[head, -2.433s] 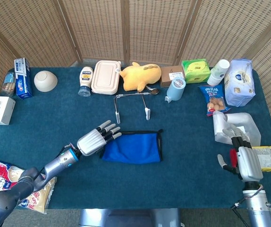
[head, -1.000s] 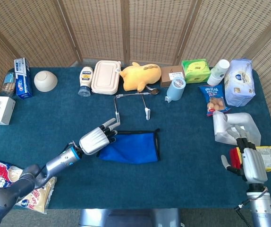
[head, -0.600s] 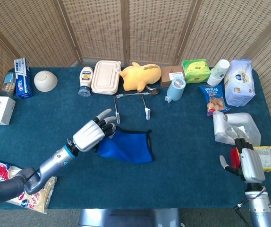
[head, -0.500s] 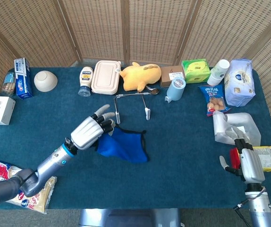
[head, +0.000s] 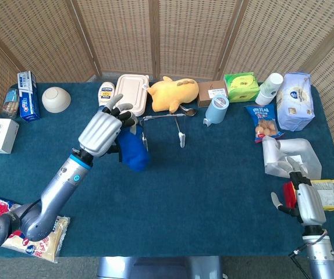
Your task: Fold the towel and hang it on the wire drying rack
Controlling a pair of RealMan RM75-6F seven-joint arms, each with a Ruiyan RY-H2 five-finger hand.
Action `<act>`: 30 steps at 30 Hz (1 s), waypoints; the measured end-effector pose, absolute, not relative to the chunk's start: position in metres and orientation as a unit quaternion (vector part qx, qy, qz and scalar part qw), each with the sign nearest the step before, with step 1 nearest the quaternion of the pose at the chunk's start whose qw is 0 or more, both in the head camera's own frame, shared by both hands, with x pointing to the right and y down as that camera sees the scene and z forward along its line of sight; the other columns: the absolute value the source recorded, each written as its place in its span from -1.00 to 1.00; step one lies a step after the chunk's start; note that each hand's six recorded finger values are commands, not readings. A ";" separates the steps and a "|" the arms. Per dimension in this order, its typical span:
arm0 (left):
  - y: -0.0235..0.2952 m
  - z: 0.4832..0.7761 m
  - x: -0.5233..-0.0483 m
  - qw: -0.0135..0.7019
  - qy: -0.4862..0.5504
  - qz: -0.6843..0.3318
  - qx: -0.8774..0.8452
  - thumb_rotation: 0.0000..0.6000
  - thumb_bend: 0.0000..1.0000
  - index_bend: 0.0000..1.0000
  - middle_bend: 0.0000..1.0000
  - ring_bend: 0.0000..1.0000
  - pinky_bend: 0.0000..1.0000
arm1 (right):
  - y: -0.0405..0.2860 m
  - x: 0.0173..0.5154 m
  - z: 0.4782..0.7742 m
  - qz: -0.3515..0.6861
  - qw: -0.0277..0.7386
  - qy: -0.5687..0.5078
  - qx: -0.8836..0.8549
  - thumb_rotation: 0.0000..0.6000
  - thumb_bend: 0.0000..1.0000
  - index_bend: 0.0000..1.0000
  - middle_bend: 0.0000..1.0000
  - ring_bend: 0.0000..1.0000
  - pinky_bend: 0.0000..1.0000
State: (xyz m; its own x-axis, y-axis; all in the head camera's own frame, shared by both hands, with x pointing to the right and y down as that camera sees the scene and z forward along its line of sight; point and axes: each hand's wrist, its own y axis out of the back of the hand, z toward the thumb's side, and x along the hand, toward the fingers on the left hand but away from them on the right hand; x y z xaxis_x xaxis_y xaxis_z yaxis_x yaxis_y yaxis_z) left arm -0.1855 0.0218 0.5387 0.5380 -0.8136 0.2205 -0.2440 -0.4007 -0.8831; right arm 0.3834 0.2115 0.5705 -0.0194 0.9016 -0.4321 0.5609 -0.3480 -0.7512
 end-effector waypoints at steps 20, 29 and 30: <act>-0.042 0.552 -0.133 0.416 0.364 -0.384 -0.740 1.00 0.03 0.50 -0.21 -0.61 -1.00 | 0.223 0.403 0.580 0.470 0.156 -0.557 -0.666 1.00 -0.30 -0.70 -0.91 -1.00 -1.00; -0.071 0.562 -0.110 0.382 0.400 -0.391 -0.736 1.00 0.03 0.50 -0.21 -0.61 -1.00 | 0.226 0.407 0.579 0.475 0.153 -0.561 -0.661 1.00 -0.30 -0.70 -0.91 -1.00 -1.00; -0.072 0.563 -0.110 0.380 0.401 -0.392 -0.735 1.00 0.03 0.50 -0.21 -0.61 -1.00 | 0.226 0.407 0.579 0.475 0.152 -0.561 -0.660 1.00 -0.30 -0.70 -0.91 -1.00 -1.00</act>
